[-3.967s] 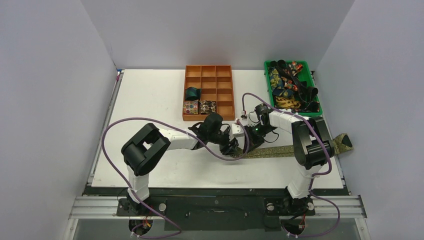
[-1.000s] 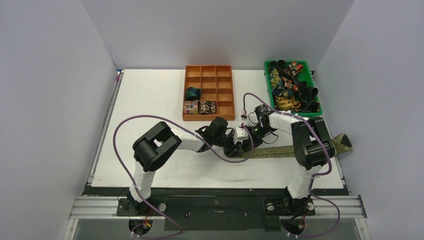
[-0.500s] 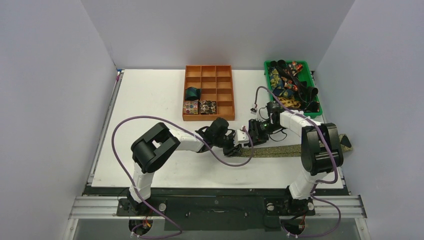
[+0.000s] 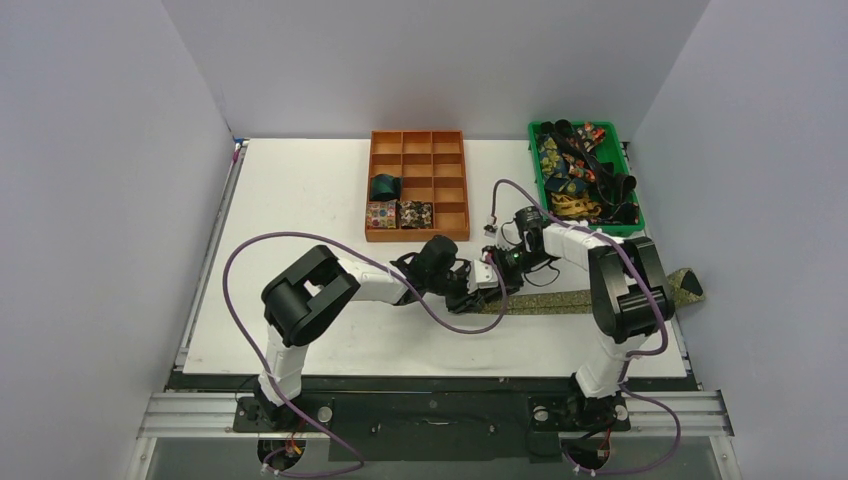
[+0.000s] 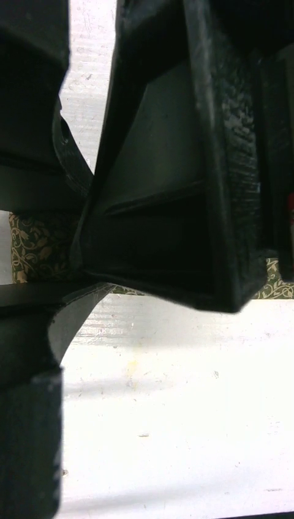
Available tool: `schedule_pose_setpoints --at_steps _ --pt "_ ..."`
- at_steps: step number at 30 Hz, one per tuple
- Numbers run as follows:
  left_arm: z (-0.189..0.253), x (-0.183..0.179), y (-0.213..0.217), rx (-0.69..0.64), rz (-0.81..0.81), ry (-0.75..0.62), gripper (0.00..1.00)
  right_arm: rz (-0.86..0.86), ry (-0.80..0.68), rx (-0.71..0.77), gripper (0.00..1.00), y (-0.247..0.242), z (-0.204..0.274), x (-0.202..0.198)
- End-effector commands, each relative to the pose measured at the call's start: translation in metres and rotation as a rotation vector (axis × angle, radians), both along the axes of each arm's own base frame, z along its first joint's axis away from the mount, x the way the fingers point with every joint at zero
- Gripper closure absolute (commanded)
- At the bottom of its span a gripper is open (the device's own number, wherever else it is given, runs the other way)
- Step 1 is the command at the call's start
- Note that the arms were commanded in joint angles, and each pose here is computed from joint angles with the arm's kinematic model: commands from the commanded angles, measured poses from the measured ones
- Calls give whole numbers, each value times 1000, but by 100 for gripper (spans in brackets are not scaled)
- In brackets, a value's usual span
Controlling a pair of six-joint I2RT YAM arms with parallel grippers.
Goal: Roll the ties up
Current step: Roll the tie at the center of the board.
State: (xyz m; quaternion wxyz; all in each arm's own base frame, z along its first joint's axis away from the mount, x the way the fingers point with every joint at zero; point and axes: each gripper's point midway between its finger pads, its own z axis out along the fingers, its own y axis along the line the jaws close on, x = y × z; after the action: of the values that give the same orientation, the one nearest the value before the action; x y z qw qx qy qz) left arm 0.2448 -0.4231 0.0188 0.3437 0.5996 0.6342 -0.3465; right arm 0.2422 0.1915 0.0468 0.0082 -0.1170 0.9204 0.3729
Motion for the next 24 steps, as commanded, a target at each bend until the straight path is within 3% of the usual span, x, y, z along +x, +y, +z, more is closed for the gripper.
schedule_pose_setpoints --at_steps 1,2,4,6,10,15,17,22,24 --pt "-51 -12 44 227 48 72 66 7 -24 -15 79 0 -6 8" --pt "-51 -13 45 228 47 75 66 11 -23 -19 95 -2 -6 7" --pt "-51 -13 45 230 46 78 66 11 -27 -32 100 -8 -6 7" --pt "-51 -12 47 227 49 82 63 16 -30 -67 100 -19 -7 7" --pt "-42 -10 46 186 43 107 49 37 -18 -150 100 -44 -24 3" --pt "15 -1 30 54 39 50 22 65 15 -175 100 -44 -46 -1" --pt "40 3 26 -3 47 6 4 64 7 -182 100 -45 -49 1" --pt "99 18 32 -133 130 -83 3 70 -16 -182 100 -43 -48 3" --pt "127 29 41 -242 252 -133 3 77 -31 -176 100 -38 -47 3"
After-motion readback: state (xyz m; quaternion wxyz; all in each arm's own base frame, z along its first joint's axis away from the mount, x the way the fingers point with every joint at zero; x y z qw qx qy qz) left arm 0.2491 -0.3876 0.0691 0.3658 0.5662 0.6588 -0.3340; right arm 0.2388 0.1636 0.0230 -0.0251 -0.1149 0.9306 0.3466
